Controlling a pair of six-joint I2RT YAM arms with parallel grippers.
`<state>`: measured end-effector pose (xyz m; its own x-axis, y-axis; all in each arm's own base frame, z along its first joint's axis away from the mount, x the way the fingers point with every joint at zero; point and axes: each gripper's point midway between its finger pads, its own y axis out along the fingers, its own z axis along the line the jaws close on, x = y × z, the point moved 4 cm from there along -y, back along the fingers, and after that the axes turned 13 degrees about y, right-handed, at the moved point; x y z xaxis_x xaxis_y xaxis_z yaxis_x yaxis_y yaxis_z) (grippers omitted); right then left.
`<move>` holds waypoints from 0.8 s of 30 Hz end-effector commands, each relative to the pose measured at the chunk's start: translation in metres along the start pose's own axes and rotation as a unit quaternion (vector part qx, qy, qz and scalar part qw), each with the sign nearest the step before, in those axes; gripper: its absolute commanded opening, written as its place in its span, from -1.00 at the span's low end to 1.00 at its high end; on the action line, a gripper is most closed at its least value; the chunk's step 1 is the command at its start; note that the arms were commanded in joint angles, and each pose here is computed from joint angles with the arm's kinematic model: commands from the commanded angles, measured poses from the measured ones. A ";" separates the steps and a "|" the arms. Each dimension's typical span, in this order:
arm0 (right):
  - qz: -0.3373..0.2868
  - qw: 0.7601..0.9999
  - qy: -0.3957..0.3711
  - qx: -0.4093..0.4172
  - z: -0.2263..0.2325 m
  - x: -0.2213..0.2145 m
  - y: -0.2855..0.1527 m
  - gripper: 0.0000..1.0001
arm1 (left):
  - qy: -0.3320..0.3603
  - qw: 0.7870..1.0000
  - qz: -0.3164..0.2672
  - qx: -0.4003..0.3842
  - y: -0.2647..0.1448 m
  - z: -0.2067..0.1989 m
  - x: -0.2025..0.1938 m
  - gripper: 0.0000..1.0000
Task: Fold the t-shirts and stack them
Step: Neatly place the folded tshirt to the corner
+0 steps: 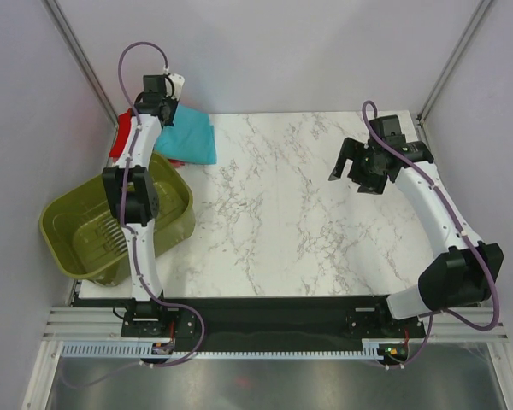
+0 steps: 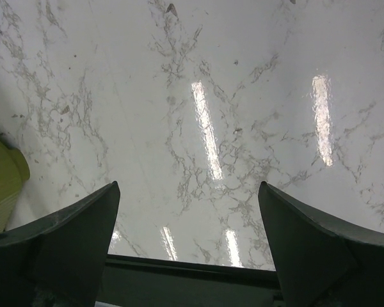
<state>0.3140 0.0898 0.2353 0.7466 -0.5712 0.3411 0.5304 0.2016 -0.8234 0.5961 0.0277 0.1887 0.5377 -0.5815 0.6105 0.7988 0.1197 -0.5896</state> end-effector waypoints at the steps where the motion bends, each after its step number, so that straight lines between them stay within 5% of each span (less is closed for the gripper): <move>1: -0.005 1.000 -0.011 -0.016 -0.005 0.001 0.003 0.96 | 0.029 0.997 -0.072 -0.001 -0.043 0.036 0.027 -0.95; 12: -0.007 0.999 -0.021 -0.040 -0.006 0.010 0.013 0.96 | 0.017 0.995 -0.094 0.033 -0.041 0.107 0.005 -0.95; 24: 0.013 0.998 -0.019 -0.056 -0.003 0.015 0.039 0.95 | 0.020 0.997 -0.067 0.027 -0.013 0.109 -0.029 -0.95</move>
<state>0.3377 0.0853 0.1994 0.7795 -0.5463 0.3065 0.4402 0.1296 -0.8885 0.5871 0.1189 0.2283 0.4673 -0.5894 0.6590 0.8429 0.0720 -0.5333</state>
